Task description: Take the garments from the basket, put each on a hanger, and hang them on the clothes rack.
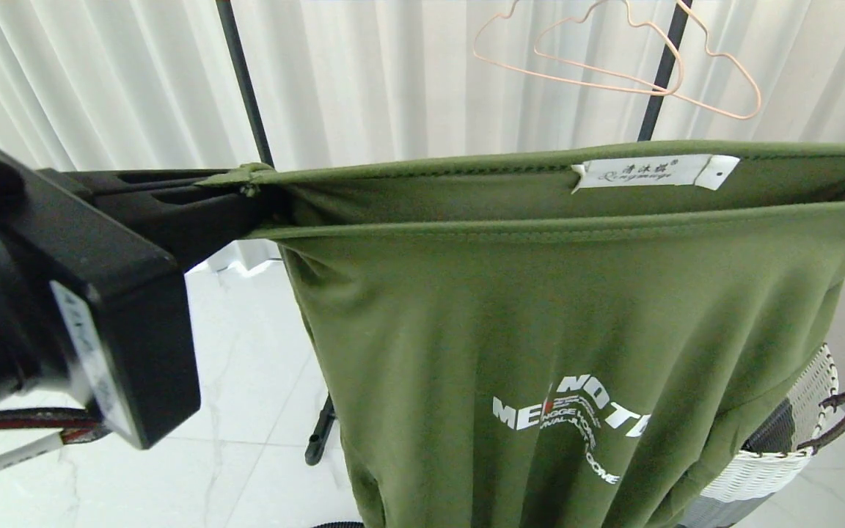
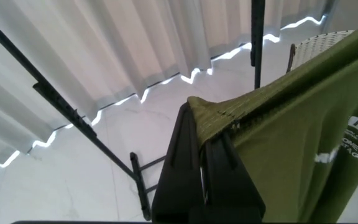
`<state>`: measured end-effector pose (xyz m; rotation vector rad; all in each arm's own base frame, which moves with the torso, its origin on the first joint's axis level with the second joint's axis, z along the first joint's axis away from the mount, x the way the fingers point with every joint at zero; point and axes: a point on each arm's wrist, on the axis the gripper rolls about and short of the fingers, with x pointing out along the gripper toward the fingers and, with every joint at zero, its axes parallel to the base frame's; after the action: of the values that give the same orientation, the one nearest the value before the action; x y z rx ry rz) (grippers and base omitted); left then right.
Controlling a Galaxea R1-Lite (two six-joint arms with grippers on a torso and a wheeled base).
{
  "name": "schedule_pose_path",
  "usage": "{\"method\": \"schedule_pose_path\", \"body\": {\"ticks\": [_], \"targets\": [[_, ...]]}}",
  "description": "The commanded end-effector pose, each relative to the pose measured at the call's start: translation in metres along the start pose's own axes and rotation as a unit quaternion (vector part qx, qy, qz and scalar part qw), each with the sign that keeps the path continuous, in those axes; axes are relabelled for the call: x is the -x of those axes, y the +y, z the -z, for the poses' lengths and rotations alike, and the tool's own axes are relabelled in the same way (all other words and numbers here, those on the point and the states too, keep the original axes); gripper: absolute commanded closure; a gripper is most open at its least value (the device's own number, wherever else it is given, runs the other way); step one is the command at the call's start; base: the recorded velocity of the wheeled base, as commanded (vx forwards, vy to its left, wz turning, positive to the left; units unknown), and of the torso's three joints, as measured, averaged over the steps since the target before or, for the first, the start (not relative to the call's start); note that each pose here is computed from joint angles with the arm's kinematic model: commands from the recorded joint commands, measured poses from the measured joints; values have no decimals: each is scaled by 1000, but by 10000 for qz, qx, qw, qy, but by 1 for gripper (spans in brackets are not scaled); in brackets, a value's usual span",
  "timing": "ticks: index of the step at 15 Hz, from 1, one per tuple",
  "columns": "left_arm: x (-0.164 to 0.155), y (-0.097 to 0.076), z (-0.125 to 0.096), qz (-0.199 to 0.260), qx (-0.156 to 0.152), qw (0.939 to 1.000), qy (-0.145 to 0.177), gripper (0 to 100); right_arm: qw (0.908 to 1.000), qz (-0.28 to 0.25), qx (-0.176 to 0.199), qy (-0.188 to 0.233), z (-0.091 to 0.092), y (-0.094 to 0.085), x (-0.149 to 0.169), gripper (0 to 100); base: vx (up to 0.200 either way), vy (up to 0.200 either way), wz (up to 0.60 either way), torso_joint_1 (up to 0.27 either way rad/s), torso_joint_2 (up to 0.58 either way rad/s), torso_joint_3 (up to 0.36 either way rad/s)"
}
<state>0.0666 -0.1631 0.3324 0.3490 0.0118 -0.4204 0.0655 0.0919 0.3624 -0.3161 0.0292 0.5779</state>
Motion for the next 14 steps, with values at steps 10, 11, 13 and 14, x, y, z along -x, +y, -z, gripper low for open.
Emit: {"method": "schedule_pose_path", "body": {"ticks": [10,11,13,14], "targets": [[-13,19,9,-918,-18,9952,324,100,9983,-457,115,-345,25,-15,44,0,0,0,0,0,0,0],[-13,19,9,-932,-33,9951,330,100,9996,-182,131,-159,29,-18,43,0,0,0,0,0,0,0],[-9,27,12,-1033,-6,9941,335,100,9945,821,159,634,41,-29,43,0,0,0,0,0,0,0],[-7,30,15,-1089,-7,9934,361,100,9900,1072,168,904,46,-31,43,0,0,0,0,0,0,0]]}}
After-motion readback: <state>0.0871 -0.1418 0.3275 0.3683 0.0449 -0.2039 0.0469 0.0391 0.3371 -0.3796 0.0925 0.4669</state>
